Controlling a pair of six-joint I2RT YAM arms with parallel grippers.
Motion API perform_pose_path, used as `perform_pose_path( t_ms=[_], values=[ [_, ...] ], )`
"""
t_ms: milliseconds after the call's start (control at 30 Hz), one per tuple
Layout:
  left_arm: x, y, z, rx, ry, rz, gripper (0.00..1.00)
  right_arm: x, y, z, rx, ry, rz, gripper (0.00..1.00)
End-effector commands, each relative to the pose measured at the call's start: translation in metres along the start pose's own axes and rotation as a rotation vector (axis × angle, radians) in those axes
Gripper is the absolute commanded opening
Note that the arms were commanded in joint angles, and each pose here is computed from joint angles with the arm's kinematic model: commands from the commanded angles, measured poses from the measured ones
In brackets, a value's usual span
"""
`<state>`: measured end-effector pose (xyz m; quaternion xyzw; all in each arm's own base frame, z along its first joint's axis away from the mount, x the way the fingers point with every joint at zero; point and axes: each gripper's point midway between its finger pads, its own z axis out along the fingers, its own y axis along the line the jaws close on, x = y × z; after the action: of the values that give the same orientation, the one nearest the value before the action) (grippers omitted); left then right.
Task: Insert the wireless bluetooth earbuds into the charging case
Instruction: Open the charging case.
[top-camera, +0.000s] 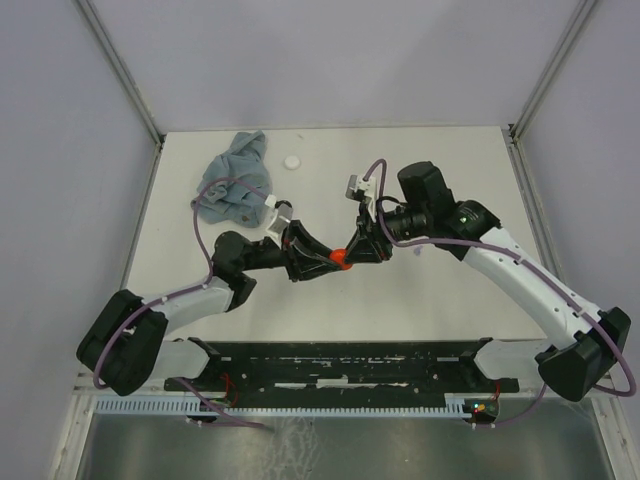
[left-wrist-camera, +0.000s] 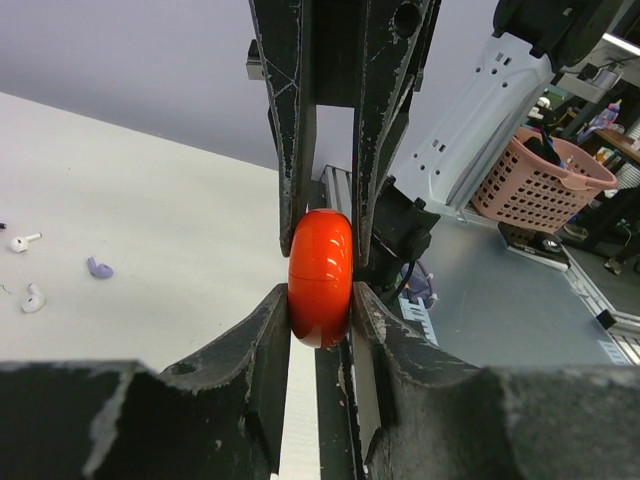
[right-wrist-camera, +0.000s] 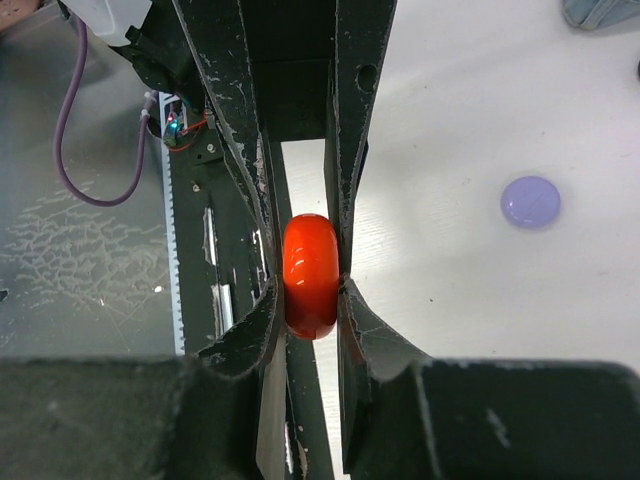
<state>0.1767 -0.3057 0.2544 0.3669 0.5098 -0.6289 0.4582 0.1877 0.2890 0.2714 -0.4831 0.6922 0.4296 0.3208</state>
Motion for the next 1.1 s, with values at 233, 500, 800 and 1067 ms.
perform_pose_path(
  t_ms=[233, 500, 800, 1067],
  values=[
    [-0.006, -0.014, 0.01, 0.061, 0.038, 0.113, 0.21, -0.017, 0.0, -0.001, 0.01, 0.004, -0.064, 0.06],
    [0.003, -0.008, 0.008, 0.022, 0.049, 0.183, 0.03, -0.018, -0.005, -0.004, 0.066, 0.009, -0.083, 0.34],
    [0.003, -0.011, 0.003, 0.004, 0.004, 0.253, 0.03, -0.012, -0.011, 0.0, 0.095, 0.036, -0.086, 0.53],
    [0.004, -0.015, -0.002, 0.005, -0.032, 0.316, 0.03, -0.013, -0.021, -0.003, 0.162, 0.046, -0.097, 0.57]
  ],
)
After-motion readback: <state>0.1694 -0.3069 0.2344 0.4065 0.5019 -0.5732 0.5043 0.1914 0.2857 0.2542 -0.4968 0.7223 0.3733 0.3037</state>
